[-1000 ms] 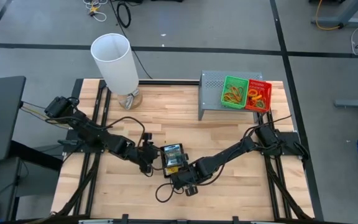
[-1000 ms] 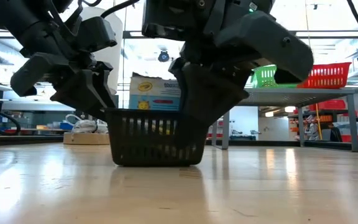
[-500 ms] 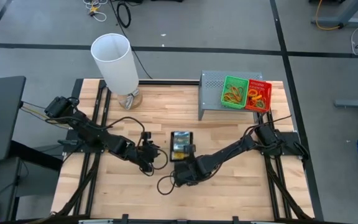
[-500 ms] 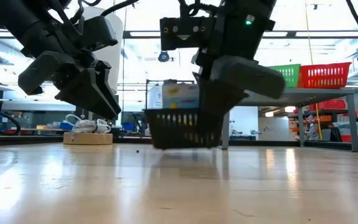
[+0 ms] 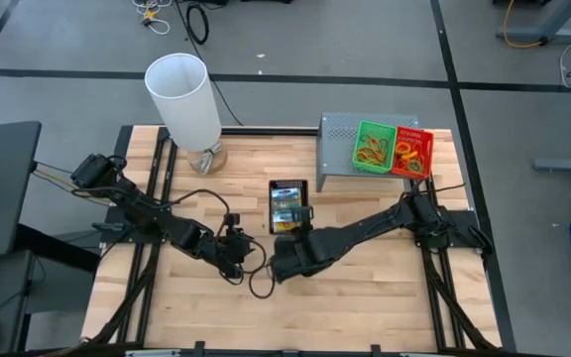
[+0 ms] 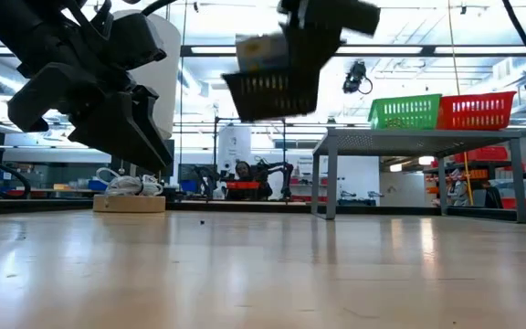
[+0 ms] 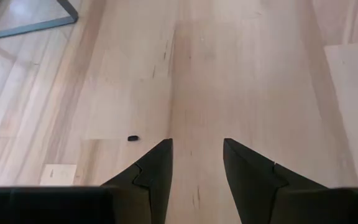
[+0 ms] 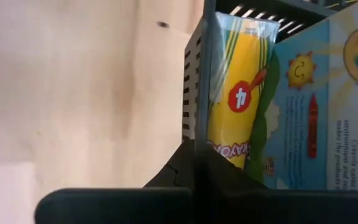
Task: Pick & Place Office Desk Supplies
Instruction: Put the black bin on the shelf
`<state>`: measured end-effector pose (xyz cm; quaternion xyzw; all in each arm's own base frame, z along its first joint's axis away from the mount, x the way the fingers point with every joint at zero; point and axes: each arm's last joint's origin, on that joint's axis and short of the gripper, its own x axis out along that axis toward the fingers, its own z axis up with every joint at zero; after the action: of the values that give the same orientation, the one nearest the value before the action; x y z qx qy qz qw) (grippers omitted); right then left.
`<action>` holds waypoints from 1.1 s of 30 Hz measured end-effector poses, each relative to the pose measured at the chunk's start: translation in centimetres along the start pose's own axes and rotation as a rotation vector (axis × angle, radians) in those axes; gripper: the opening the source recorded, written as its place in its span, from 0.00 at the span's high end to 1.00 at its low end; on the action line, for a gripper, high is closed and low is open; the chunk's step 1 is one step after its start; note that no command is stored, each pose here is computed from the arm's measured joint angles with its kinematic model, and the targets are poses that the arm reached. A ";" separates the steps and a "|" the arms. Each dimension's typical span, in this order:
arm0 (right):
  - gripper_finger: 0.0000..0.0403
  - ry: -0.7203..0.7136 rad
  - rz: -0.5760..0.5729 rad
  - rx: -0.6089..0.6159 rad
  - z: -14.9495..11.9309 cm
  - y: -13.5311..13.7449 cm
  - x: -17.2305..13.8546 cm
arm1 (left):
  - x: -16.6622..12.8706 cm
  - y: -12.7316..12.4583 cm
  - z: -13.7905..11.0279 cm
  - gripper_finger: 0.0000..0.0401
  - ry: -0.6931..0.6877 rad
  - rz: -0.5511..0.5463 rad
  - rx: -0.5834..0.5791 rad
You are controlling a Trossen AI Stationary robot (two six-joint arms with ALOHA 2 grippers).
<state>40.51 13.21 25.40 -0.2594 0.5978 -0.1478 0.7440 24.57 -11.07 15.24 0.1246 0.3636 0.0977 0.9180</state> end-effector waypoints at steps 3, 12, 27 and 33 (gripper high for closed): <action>1.00 0.032 -0.019 -0.021 -0.1 -2.1 -1.2 | 0.0 0.0 0.0 0.63 -0.002 -0.004 -0.005; 1.00 0.077 -0.061 0.052 -1.0 -8.5 -1.2 | 0.0 0.0 0.0 0.63 -0.003 -0.005 -0.023; 1.00 0.244 0.115 0.116 -3.5 -16.3 4.6 | -0.2 -0.3 0.0 0.63 -0.012 -0.017 -0.020; 1.00 0.249 0.132 0.196 -4.6 -18.6 4.8 | -0.2 -0.3 0.0 0.63 -0.012 -0.018 -0.024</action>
<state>38.90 -5.60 31.32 -0.1256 0.6838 -0.1871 0.6940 24.47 -11.47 15.30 0.1110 0.3581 0.0931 0.9224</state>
